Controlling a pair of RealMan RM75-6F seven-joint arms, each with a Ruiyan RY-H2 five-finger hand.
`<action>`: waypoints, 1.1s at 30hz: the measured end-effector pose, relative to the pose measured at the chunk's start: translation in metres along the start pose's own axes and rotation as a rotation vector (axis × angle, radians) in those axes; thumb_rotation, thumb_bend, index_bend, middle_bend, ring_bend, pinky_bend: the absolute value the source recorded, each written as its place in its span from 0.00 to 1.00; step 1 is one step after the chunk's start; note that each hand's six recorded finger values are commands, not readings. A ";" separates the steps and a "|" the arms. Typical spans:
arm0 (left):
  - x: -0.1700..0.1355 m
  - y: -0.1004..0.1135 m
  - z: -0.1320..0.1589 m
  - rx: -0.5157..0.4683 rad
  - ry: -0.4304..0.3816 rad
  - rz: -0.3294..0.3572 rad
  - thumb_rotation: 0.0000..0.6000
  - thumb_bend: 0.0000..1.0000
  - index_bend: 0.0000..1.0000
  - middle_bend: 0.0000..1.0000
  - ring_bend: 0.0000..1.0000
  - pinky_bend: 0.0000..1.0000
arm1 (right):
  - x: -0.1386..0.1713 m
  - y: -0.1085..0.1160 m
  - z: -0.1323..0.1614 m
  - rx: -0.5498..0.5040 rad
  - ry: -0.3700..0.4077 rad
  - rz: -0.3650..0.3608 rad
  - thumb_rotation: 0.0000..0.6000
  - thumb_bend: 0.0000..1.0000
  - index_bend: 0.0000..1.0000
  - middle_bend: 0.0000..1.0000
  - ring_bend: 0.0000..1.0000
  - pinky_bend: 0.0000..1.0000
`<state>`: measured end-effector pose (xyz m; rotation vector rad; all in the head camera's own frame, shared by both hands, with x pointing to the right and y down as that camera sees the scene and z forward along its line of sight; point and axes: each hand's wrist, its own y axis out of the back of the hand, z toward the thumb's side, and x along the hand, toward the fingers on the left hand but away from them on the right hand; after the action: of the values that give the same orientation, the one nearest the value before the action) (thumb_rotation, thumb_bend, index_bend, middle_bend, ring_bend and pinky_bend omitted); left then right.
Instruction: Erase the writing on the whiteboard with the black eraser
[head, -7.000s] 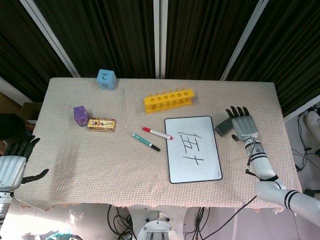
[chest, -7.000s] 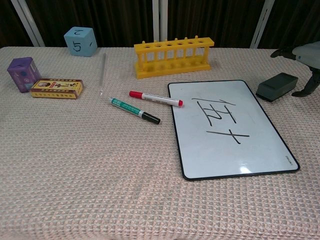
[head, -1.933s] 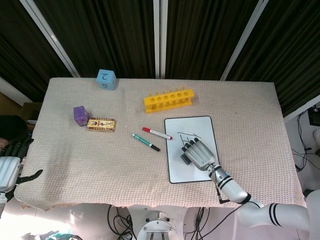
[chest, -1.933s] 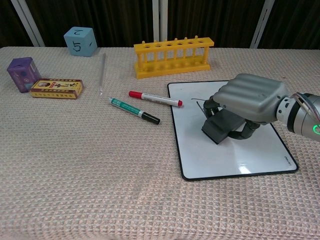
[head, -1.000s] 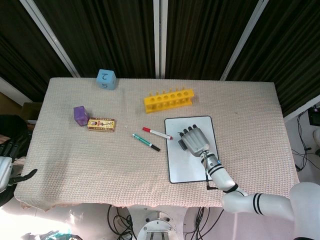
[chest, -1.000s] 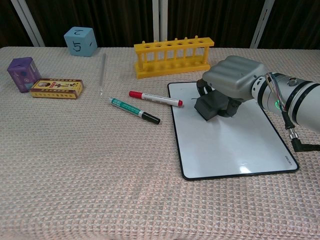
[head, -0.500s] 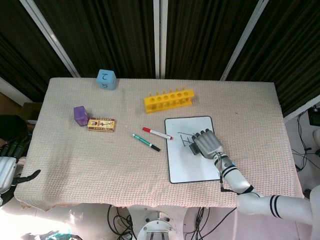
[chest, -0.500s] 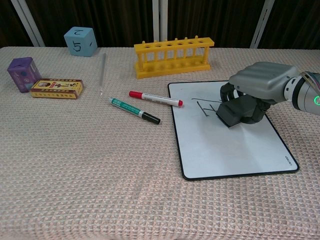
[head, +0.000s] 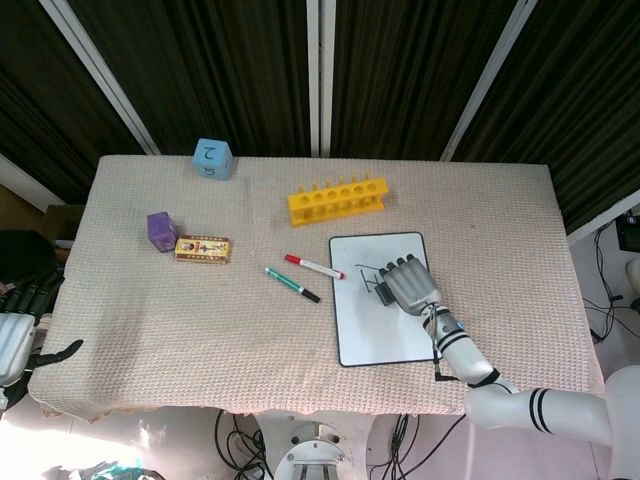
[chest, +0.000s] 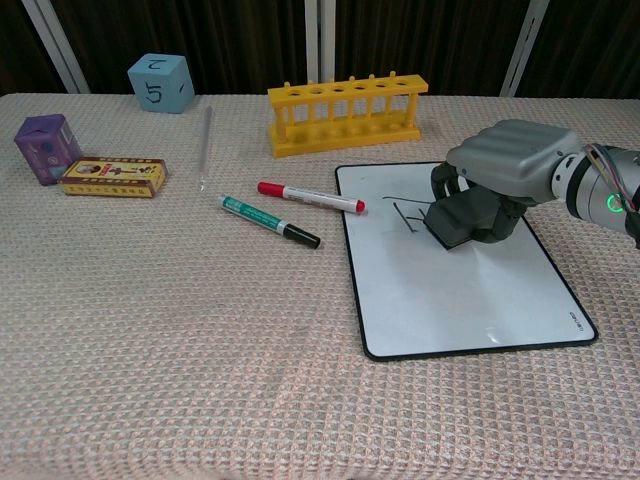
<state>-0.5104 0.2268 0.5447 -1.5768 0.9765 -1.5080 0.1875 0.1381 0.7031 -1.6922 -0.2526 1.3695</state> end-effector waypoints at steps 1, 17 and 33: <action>0.000 0.001 0.000 -0.001 -0.001 0.003 0.77 0.14 0.11 0.09 0.10 0.17 | -0.003 0.002 0.001 -0.002 -0.004 -0.008 1.00 0.43 0.97 0.75 0.62 0.68; -0.003 0.015 -0.011 -0.016 0.013 0.030 0.77 0.14 0.11 0.09 0.10 0.17 | -0.034 0.007 0.024 0.025 -0.024 -0.004 1.00 0.44 0.98 0.75 0.62 0.68; 0.001 0.009 -0.003 -0.015 -0.010 0.013 0.77 0.13 0.11 0.09 0.10 0.17 | -0.024 0.004 0.036 0.003 0.025 0.034 1.00 0.44 0.98 0.75 0.62 0.68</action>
<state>-0.5138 0.2220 0.5369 -1.5842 0.9929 -1.4852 0.1465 0.1392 0.7173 -1.7170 -0.2083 1.3723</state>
